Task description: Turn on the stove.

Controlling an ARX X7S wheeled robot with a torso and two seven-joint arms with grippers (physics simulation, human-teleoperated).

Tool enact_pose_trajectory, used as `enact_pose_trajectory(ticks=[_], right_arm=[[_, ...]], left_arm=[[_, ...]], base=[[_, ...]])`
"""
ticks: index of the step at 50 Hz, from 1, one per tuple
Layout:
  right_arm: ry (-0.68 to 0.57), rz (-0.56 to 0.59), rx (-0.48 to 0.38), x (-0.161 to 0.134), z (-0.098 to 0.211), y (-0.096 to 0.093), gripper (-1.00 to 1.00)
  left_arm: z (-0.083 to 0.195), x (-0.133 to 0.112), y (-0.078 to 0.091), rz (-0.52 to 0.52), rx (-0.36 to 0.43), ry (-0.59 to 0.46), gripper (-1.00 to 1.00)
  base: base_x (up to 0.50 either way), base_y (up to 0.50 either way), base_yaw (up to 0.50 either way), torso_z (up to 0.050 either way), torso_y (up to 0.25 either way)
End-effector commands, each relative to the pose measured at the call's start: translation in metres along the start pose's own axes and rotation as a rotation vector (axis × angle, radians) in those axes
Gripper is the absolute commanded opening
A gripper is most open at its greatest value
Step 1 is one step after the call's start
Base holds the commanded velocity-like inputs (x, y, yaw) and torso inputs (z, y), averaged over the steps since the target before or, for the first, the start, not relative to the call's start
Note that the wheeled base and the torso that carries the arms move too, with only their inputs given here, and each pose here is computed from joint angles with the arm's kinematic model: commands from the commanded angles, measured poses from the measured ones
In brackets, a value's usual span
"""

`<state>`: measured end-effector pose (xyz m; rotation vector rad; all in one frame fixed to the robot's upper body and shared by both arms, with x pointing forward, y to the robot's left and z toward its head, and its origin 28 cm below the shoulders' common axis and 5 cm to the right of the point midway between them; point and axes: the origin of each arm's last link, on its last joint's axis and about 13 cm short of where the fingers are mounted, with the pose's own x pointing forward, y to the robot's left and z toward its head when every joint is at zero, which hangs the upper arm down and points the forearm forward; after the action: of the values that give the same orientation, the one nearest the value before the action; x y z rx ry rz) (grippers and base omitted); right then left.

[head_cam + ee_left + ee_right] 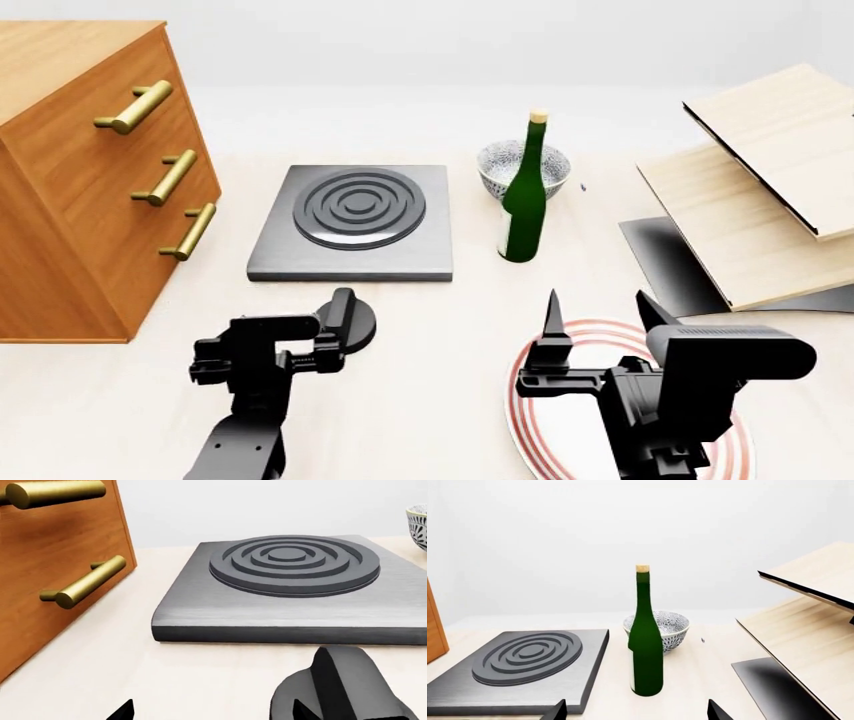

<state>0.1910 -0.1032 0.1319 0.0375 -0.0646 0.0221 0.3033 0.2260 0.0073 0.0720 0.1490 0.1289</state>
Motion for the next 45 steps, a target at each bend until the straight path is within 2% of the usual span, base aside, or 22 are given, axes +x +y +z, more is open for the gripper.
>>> enact_pose_trajectory(ticks=[1,5,6,8,9,11,12,13,14,15,17,18,25,29,34,41,43,44,45], right_arm=[[0.001,-0.002,0.004,0.0,-0.001,-0.001,1.0],[0.003,-0.003,0.008,0.0,-0.001,-0.001,1.0],[0.002,-0.004,0.006,0.0,-0.001,-0.002,1.0],[0.002,-0.005,0.004,0.0,-0.001,-0.002,1.0],[0.0,-0.004,0.002,0.0,-0.001,-0.002,1.0],[-0.004,-0.003,0.001,-0.001,0.0,-0.002,1.0],[-0.016,-0.034,0.002,-0.001,-0.002,-0.005,1.0],[-0.016,-0.035,0.0,0.0,-0.003,-0.005,1.0],[-0.015,-0.037,0.001,0.0,-0.003,-0.005,1.0],[-0.014,-0.038,0.0,0.001,-0.004,-0.005,1.0],[-0.011,-0.04,-0.002,0.002,-0.005,-0.005,1.0],[-0.011,-0.041,-0.003,0.002,-0.005,-0.004,1.0],[-0.011,-0.046,-0.007,0.004,-0.006,-0.004,1.0],[-0.006,-0.063,-0.022,0.007,-0.017,-0.004,1.0],[-0.022,-0.082,-0.066,0.009,-0.041,-0.001,1.0],[0.013,-0.09,-0.076,0.011,-0.08,0.004,1.0],[0.006,-0.086,-0.084,0.01,-0.085,0.005,1.0],[0.007,-0.082,-0.084,0.01,-0.091,0.006,1.0],[0.008,-0.081,-0.088,0.01,-0.094,0.006,1.0]], left_arm=[[-0.015,-0.002,-0.02,-0.041,0.022,0.047,1.0],[-0.016,-0.004,-0.028,-0.063,0.034,0.056,1.0],[-0.009,-0.005,-0.038,-0.1,0.036,0.039,1.0],[-0.006,-0.006,-0.043,-0.122,0.039,0.027,1.0],[0.002,-0.02,-0.059,-0.209,0.042,0.025,1.0],[0.018,-0.025,-0.064,-0.236,0.025,-0.017,1.0],[-0.009,-0.047,0.005,-0.089,-0.047,0.16,1.0],[-0.014,-0.072,0.014,-0.177,-0.197,0.25,1.0],[0.01,-0.075,0.015,-0.235,-0.206,0.238,1.0],[0.035,-0.08,0.016,-0.247,-0.198,0.148,1.0],[0.091,-0.097,0.018,-0.26,-0.187,-0.148,1.0],[0.11,-0.108,0.02,-0.256,-0.18,-0.258,1.0],[0.112,-0.106,0.025,-0.206,-0.206,-0.249,1.0],[0.102,-0.104,0.024,-0.178,-0.224,-0.216,1.0],[0.076,-0.099,0.018,-0.126,-0.217,-0.17,1.0],[0.036,-0.096,0.006,-0.09,-0.209,-0.086,1.0],[0.028,-0.096,0.004,-0.091,-0.21,-0.078,1.0],[0.018,-0.096,0.0,-0.088,-0.183,-0.075,1.0],[0.014,-0.095,-0.001,-0.084,-0.195,-0.095,1.0]], base=[[0.0,0.0,0.0,0.0,0.0],[0.0,0.0,0.0,0.0,0.0],[0.0,0.0,0.0,0.0,0.0],[0.0,0.0,0.0,0.0,0.0],[0.0,0.0,0.0,0.0,0.0],[0.0,0.0,0.0,0.0,0.0],[0.0,0.0,0.0,0.0,0.0],[0.0,0.0,0.0,0.0,0.0],[0.0,0.0,0.0,0.0,0.0],[0.0,0.0,0.0,0.0,0.0],[0.0,0.0,0.0,0.0,0.0],[0.0,0.0,0.0,0.0,0.0],[0.0,0.0,0.0,0.0,0.0],[0.0,0.0,0.0,0.0,0.0],[0.0,0.0,0.0,0.0,0.0],[0.0,0.0,0.0,0.0,0.0],[0.0,0.0,0.0,0.0,0.0],[0.0,0.0,0.0,0.0,0.0],[0.0,0.0,0.0,0.0,0.0]])
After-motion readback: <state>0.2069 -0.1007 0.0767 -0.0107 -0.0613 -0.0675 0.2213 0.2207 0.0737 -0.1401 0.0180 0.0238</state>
